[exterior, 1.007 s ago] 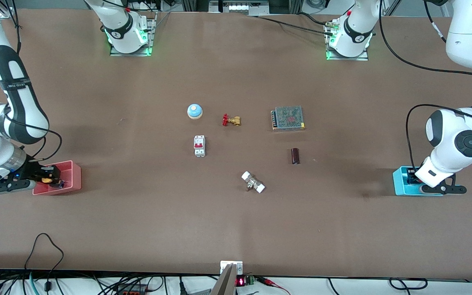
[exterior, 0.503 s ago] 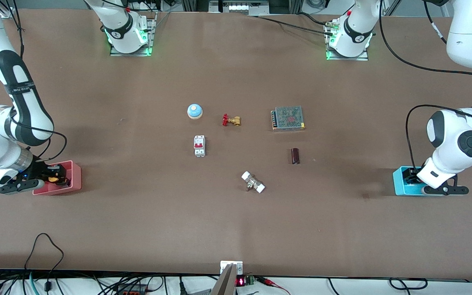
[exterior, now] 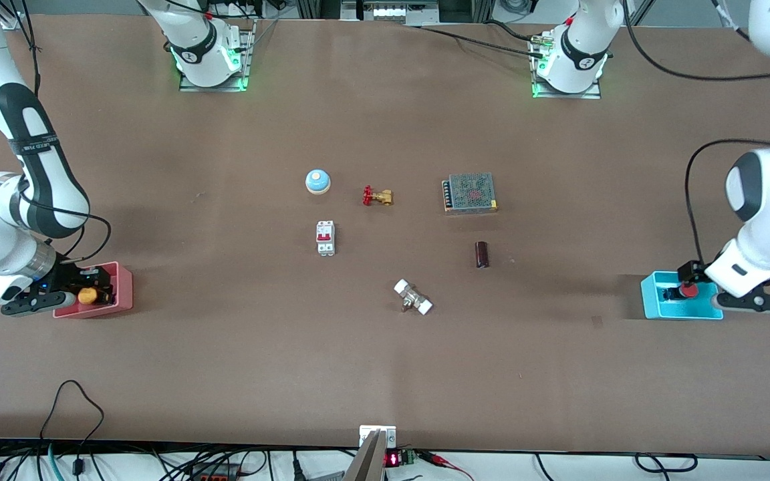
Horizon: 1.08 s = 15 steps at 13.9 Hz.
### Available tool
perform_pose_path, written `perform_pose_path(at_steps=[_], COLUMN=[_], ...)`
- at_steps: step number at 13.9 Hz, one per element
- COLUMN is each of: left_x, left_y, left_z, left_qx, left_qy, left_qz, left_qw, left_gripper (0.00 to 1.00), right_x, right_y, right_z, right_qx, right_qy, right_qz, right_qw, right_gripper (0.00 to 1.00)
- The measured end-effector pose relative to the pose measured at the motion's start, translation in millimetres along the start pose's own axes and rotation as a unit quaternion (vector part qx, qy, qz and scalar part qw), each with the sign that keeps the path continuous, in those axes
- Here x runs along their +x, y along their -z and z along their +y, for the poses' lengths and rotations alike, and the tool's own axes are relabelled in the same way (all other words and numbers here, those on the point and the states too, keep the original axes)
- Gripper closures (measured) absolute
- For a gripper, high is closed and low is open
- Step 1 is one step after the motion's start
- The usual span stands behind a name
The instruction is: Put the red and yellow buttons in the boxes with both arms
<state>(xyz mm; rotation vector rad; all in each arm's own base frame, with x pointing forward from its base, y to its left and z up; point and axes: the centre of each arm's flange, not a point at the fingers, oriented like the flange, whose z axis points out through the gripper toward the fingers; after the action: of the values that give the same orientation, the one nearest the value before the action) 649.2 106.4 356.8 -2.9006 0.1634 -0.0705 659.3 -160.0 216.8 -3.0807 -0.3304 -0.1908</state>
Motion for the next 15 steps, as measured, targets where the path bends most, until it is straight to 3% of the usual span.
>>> perform_pose_path(at_steps=[2, 6, 9, 12, 13, 15], left_x=[-4, -15, -18, -21, -22, -25], left_y=[48, 148, 195, 231, 241, 254], left_z=[23, 57, 76, 98, 104, 107], left_qx=[-0.025, -0.112, -0.129, -0.129, -0.124, -0.111], left_qy=[-0.004, 0.002, -0.02, -0.041, -0.043, -0.037], left_qz=[-0.027, -0.088, -0.112, -0.096, -0.084, -0.041], left_qw=[0.999, 0.99, 0.985, 0.986, 0.988, 0.992], left_gripper=[0.0, 0.0, 0.0, 0.0, 0.0, 0.0], right_x=[0, 4, 14, 20, 21, 21], right_y=[-1, 7, 47, 110, 135, 186], right_z=[0, 2, 2, -11, -20, -51], right_qx=[0.0, -0.004, -0.01, -0.01, -0.008, -0.006], right_qy=[0.0, 0.003, 0.009, 0.012, 0.004, -0.026], right_qz=[-0.001, 0.007, 0.011, 0.003, -0.004, -0.025], right_qw=[1.0, 1.0, 1.0, 1.0, 1.0, 0.999], right_gripper=[0.26, 0.22, 0.16, 0.13, 0.04, 0.0])
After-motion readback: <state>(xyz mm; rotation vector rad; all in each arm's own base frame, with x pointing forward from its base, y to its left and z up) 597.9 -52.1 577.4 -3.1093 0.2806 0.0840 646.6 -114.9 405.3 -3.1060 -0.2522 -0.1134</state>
